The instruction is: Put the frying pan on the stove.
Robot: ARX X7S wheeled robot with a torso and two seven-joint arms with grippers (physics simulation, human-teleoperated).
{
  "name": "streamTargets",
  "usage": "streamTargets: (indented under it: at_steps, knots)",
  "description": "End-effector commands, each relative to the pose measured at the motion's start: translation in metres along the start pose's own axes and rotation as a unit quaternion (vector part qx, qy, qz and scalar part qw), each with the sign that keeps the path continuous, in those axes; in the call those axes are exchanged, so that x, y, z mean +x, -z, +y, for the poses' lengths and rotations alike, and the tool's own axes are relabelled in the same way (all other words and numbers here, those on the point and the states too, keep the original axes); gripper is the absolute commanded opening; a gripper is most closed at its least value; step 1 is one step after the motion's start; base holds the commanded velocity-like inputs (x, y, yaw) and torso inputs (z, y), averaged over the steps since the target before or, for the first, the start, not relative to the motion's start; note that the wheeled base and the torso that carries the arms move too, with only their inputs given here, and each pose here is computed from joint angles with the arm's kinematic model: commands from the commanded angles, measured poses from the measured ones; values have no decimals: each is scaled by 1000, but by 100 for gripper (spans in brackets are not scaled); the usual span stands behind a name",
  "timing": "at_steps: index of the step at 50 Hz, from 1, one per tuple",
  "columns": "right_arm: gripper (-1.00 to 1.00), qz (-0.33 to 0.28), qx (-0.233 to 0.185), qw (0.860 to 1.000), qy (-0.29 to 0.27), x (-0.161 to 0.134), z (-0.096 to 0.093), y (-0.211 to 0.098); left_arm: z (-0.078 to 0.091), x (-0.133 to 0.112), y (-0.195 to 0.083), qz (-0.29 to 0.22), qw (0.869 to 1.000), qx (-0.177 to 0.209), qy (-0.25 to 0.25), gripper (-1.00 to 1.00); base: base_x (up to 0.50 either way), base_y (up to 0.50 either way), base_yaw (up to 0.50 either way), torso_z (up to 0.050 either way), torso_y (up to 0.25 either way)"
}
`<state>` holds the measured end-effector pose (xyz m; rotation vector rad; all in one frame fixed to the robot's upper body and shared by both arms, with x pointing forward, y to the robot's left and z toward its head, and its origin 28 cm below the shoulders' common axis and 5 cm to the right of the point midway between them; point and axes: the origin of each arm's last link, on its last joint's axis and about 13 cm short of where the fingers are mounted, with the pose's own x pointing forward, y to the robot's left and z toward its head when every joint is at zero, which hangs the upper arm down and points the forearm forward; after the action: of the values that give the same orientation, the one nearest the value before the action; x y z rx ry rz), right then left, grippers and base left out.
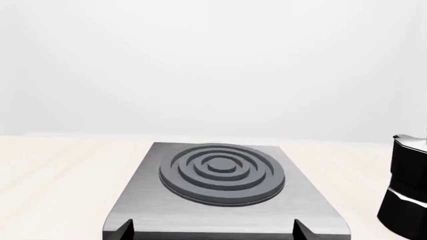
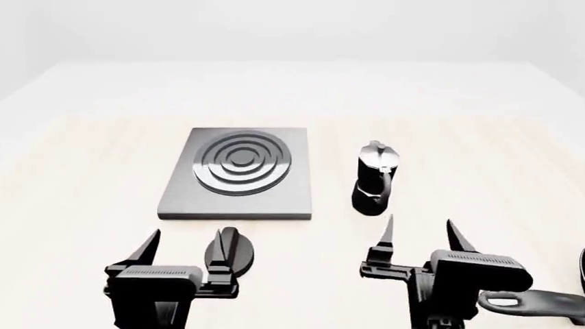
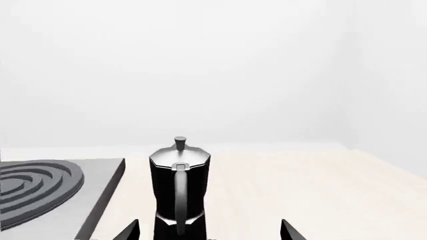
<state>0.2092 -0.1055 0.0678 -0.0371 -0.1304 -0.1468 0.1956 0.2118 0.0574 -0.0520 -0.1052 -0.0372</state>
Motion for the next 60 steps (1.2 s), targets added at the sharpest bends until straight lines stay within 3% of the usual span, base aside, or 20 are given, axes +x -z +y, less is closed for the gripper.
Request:
streamTargets:
  at_steps: [1,6,15,19,25,26,27,31,33,43,48,60]
  knots:
    - [100,-5,40,992,119,1,-2,-5,1,0,2,1,1000,0,-1,100,0,0,0,0,0]
    - [100,-24,49,982,178,-1,-4,-13,1,1,3,2,1000,0,-2,100,0,0,0,0,0]
    - [100,-31,16,956,290,0,-5,-27,1,2,5,3,1000,0,-2,100,0,0,0,0,0]
    - [100,-32,8,951,308,3,-5,-28,1,2,4,2,1000,-1,-1,100,0,0,0,0,0]
    - [100,-43,3,930,365,9,-5,-31,2,3,3,0,1000,0,-3,100,0,0,0,0,0]
    - [100,-70,26,884,461,22,-10,-38,3,2,4,0,1000,-6,-7,100,0,0,0,0,0]
    - [100,-70,27,877,474,23,-9,-38,3,3,4,0,1000,-6,-7,100,0,0,0,0,0]
    - [100,-71,21,874,480,27,-8,-38,3,3,3,-2,1000,-6,-8,100,0,0,0,0,0]
    - [100,-95,12,862,499,27,-9,-41,3,3,3,-2,1000,-5,-8,100,0,0,0,0,0]
    - [100,-99,42,859,501,32,-7,-45,3,3,2,-3,1000,-5,-8,100,0,0,0,0,0]
    - [100,-89,36,860,501,35,-5,-43,3,4,1,-3,1000,-6,-8,100,0,0,0,0,0]
    - [100,-65,43,845,529,36,-4,-37,2,3,2,-2,1000,-6,-5,100,0,0,0,0,0]
